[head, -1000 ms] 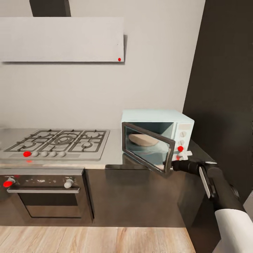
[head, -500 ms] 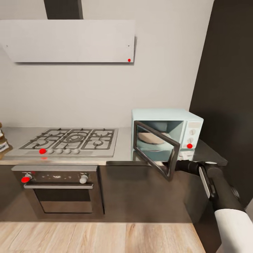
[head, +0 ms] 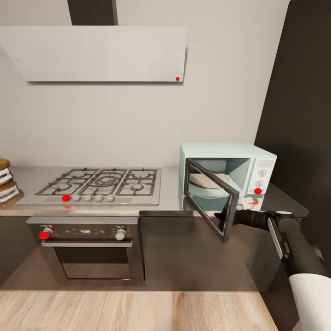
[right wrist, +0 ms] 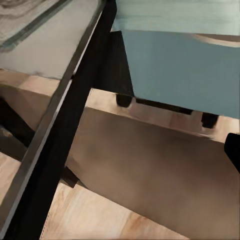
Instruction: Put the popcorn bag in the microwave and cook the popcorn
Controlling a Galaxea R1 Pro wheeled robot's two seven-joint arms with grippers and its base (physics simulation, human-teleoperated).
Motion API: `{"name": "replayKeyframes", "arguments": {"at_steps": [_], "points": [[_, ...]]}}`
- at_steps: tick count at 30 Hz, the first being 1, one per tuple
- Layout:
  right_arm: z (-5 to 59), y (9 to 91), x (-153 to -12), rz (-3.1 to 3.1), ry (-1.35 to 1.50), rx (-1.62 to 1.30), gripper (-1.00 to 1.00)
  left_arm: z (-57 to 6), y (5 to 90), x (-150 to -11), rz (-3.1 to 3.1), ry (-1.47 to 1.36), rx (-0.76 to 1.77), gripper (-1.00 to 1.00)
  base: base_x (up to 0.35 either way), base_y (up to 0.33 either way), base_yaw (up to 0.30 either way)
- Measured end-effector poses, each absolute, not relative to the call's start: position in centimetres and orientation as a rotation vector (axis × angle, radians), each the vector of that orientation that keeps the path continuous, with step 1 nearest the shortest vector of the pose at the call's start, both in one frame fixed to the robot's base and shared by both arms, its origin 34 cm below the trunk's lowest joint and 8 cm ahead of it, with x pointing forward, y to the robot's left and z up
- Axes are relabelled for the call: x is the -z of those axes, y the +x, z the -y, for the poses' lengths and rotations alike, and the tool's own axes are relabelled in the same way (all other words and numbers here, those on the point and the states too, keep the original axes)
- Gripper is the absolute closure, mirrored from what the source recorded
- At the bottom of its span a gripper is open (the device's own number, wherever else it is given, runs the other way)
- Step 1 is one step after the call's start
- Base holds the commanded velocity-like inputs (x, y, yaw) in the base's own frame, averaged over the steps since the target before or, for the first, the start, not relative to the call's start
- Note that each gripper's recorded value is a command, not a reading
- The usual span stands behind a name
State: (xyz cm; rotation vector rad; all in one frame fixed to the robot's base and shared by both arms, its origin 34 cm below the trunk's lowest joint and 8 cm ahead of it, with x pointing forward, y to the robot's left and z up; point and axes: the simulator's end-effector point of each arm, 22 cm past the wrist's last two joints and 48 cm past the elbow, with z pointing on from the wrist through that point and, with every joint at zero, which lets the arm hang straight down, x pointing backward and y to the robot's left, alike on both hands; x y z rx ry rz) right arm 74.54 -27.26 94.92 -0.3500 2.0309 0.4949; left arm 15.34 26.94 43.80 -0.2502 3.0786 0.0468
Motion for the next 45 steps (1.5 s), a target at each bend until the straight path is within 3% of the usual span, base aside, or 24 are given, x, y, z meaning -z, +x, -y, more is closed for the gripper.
{"name": "replayKeyframes", "arguments": {"at_steps": [8,38,45], "points": [[24.1,72.5,-95.9,-1.994,-0.472,-0.666,-1.0,-26.9,15.3,-43.8,-3.079,-0.252,-0.047,-1.0,0.0,0.139,0.0],[27.8,72.8,-95.5,-2.021,-0.43,-0.581,-1.0,-26.9,15.4,-43.8,-3.078,-0.252,-0.047,-1.0,0.0,0.091,0.0],[38.6,72.3,-95.7,-2.059,-0.243,-0.451,-1.0,-27.0,15.4,-43.8,-3.078,-0.254,-0.048,-1.0,0.0,0.0,0.0]]}}
